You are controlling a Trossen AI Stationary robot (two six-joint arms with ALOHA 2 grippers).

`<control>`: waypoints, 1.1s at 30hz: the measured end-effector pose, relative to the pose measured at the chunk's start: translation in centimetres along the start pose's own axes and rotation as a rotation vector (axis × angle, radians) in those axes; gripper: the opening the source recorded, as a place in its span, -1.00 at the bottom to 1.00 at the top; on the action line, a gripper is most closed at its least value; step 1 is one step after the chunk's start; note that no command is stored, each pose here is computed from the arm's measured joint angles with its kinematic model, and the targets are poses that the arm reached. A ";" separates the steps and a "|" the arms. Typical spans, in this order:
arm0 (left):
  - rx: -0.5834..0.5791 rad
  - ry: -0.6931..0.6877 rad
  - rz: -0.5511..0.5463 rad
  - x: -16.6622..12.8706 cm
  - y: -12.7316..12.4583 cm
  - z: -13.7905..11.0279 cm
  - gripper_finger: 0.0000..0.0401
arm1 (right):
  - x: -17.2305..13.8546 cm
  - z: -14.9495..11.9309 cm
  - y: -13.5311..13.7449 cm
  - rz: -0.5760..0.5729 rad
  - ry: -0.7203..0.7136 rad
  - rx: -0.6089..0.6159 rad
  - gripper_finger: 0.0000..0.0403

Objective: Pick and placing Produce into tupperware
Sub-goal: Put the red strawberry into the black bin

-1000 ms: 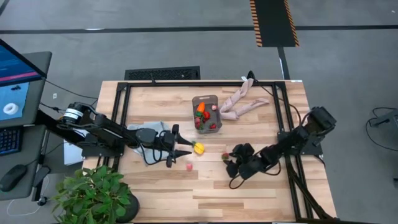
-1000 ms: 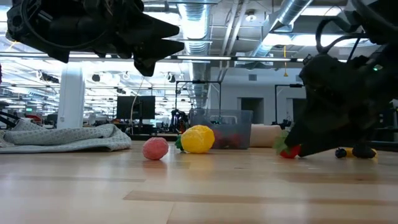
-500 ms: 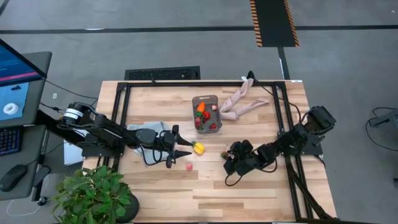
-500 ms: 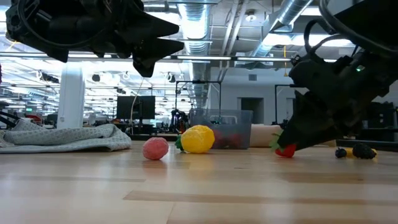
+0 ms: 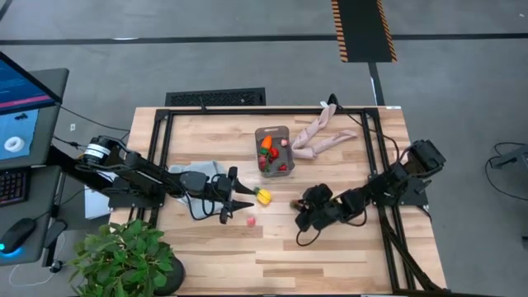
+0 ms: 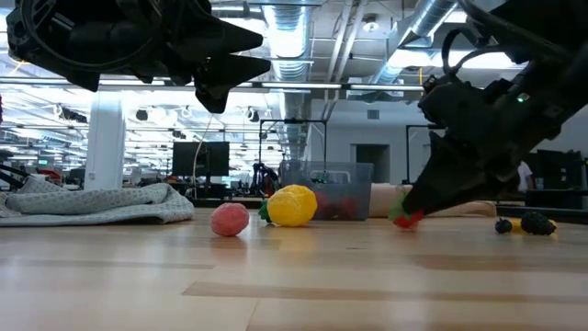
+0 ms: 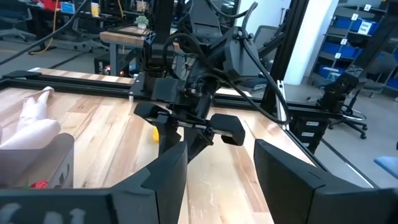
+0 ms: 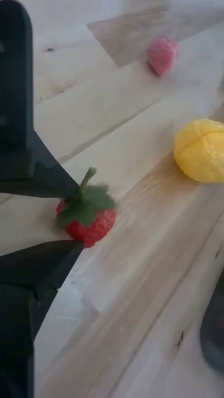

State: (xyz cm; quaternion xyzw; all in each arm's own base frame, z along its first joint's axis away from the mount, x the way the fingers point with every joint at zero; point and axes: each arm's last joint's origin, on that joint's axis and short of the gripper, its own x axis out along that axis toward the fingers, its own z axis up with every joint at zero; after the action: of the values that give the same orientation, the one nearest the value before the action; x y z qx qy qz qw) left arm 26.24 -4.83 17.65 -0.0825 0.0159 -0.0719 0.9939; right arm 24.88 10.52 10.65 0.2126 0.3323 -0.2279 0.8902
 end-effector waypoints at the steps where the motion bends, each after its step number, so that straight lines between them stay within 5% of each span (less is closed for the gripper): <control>1: 0.000 0.000 0.000 0.0 0.0 0.0 -0.12 | 0.0 0.1 0.0 0.004 0.002 -0.009 -0.32; 22: 0.000 0.000 0.032 0.0 0.1 0.0 -0.12 | 1.4 4.8 0.6 0.105 0.038 -0.152 -0.92; 33: 0.005 0.000 0.032 0.0 0.1 0.0 -0.12 | 1.6 5.5 0.8 0.176 0.026 -0.194 0.04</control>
State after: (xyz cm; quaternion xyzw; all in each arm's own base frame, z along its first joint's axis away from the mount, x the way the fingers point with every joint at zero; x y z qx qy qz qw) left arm 26.26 -4.74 17.60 -0.0797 0.0170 -0.0561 0.9951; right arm 29.10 7.82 13.51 0.1569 0.3442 -0.1131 0.9188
